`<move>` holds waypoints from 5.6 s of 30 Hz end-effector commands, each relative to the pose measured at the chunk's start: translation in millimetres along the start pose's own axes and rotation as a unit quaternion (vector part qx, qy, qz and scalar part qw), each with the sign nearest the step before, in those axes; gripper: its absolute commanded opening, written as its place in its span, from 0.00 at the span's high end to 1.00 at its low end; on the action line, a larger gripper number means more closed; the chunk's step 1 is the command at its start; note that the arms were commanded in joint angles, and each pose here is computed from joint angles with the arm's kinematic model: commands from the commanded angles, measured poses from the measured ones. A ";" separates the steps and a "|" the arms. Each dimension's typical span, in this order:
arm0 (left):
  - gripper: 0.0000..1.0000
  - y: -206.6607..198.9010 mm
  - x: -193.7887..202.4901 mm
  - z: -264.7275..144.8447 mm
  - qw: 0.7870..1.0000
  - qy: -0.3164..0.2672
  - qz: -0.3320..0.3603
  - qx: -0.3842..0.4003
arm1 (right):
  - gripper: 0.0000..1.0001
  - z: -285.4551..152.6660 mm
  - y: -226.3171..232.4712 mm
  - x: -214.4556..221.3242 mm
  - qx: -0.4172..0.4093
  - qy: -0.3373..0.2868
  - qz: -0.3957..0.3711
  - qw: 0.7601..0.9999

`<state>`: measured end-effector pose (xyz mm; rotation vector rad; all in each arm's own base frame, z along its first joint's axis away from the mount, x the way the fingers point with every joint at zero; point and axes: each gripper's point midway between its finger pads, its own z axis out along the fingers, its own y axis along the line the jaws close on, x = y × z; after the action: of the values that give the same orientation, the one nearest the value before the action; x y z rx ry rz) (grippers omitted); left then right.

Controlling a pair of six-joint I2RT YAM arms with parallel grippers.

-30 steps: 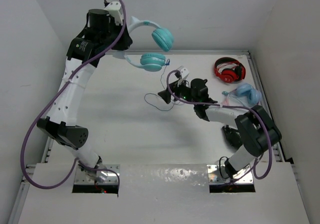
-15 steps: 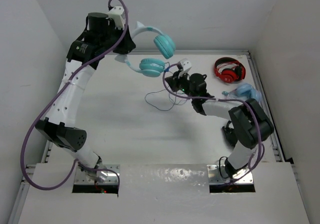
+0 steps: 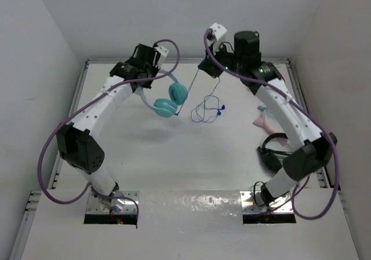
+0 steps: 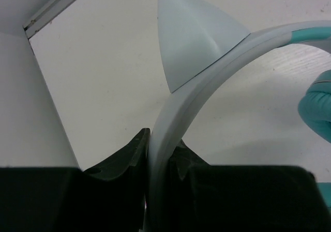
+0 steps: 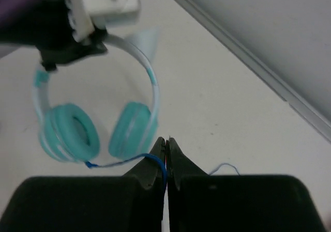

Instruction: Wrap the headphones

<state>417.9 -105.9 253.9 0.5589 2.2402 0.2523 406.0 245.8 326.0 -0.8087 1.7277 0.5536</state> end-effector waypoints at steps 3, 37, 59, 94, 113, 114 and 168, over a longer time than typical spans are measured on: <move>1.00 -0.8 -12.8 9.3 0.999 -0.010 0.016 -0.045 | 1.00 12.9 62.6 30.1 -0.137 0.147 0.082 0.976; 1.00 -7.1 -52.4 32.5 0.927 -0.022 -0.372 0.038 | 0.84 84.3 233.0 20.5 -0.298 0.153 0.180 0.925; 1.00 38.6 -127.0 -1.8 0.906 -0.130 -0.392 0.087 | 0.56 98.6 183.5 76.0 -0.132 0.130 0.148 0.972; 1.00 61.4 -201.3 -122.7 0.898 -0.303 -0.284 0.147 | 0.06 168.2 139.6 182.2 -0.116 -0.093 0.128 0.981; 1.00 50.9 -208.0 -173.0 0.887 -0.338 -0.242 0.201 | 1.00 179.7 47.1 197.1 -0.005 -0.145 0.305 0.941; 1.00 54.5 -208.6 -173.8 0.888 -0.341 -0.242 0.191 | 1.00 174.1 40.8 200.4 0.002 -0.143 0.304 0.942; 1.00 -55.9 19.7 -32.0 0.958 -0.025 0.229 0.169 | 1.00 10.5 -193.8 29.9 0.229 -0.118 0.127 0.958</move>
<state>368.7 -147.9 228.6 1.2482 2.1550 0.0498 559.1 131.1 243.8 -0.1636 1.7701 0.4572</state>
